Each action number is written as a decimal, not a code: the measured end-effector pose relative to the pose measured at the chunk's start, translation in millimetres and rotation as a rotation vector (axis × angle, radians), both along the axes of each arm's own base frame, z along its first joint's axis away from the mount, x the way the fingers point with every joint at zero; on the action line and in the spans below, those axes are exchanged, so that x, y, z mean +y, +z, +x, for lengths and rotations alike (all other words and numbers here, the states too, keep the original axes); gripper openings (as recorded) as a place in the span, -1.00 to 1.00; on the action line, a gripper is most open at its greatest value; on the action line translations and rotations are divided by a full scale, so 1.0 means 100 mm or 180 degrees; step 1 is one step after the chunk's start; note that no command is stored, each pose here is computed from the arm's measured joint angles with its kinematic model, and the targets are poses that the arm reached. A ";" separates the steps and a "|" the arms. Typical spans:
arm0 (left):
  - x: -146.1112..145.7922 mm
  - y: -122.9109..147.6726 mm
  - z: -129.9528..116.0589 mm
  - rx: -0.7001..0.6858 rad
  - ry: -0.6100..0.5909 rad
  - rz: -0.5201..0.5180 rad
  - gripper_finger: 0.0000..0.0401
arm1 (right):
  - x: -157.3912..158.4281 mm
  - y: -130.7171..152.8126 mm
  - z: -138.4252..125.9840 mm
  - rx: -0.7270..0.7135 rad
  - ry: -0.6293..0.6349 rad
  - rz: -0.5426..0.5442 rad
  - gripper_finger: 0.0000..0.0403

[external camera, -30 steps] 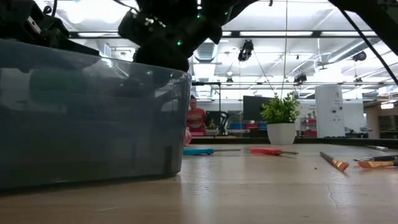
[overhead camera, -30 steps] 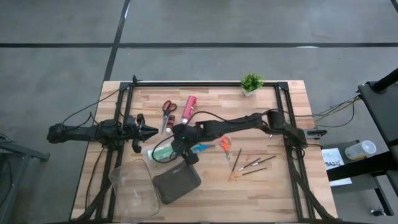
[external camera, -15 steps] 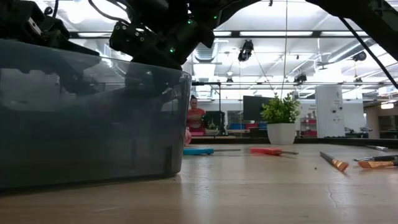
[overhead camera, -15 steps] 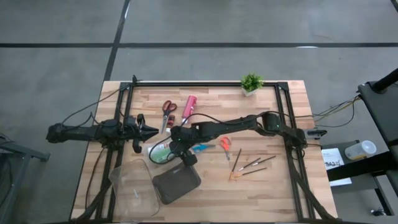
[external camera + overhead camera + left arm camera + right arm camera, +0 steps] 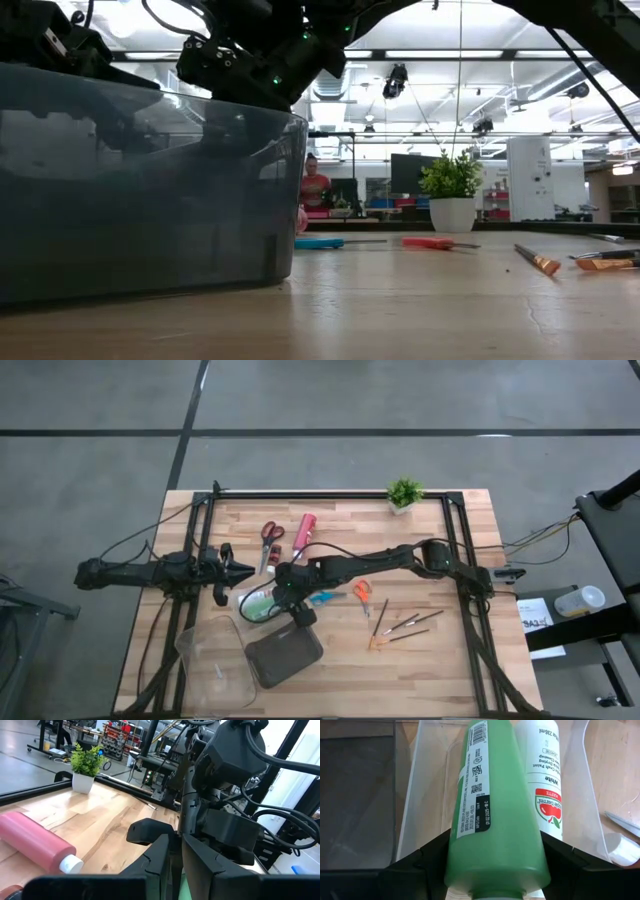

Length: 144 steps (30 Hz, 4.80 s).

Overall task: Pick & Place Paint Supplies
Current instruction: Put the green paint bottle into the top transparent bin, then put the pink paint bottle into the top transparent bin

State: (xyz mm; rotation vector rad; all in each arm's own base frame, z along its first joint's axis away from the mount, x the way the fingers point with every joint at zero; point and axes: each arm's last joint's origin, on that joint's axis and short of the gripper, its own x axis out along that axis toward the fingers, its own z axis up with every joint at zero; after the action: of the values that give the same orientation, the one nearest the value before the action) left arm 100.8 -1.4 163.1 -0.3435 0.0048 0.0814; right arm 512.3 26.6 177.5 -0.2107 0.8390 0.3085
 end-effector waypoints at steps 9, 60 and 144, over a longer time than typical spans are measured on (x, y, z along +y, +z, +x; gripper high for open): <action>0.00 0.00 0.00 -0.0001 0.0000 0.0000 -0.69 | 0.00 0.01 0.00 0.0001 -0.0045 0.0038 0.13; 0.00 0.00 0.00 0.0001 0.0000 0.0000 -0.69 | -0.18 0.45 -0.21 -0.0095 -0.1395 -0.0861 0.60; 0.00 0.00 0.00 0.0001 0.0000 0.0000 -0.69 | -1.36 0.01 -0.30 -0.0201 -0.2942 0.1038 0.60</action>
State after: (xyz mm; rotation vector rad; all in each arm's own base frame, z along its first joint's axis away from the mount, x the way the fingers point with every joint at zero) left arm 100.8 -1.4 163.2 -0.3435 0.0050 0.0814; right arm 482.3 -109.1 178.1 0.4698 0.7318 -0.4291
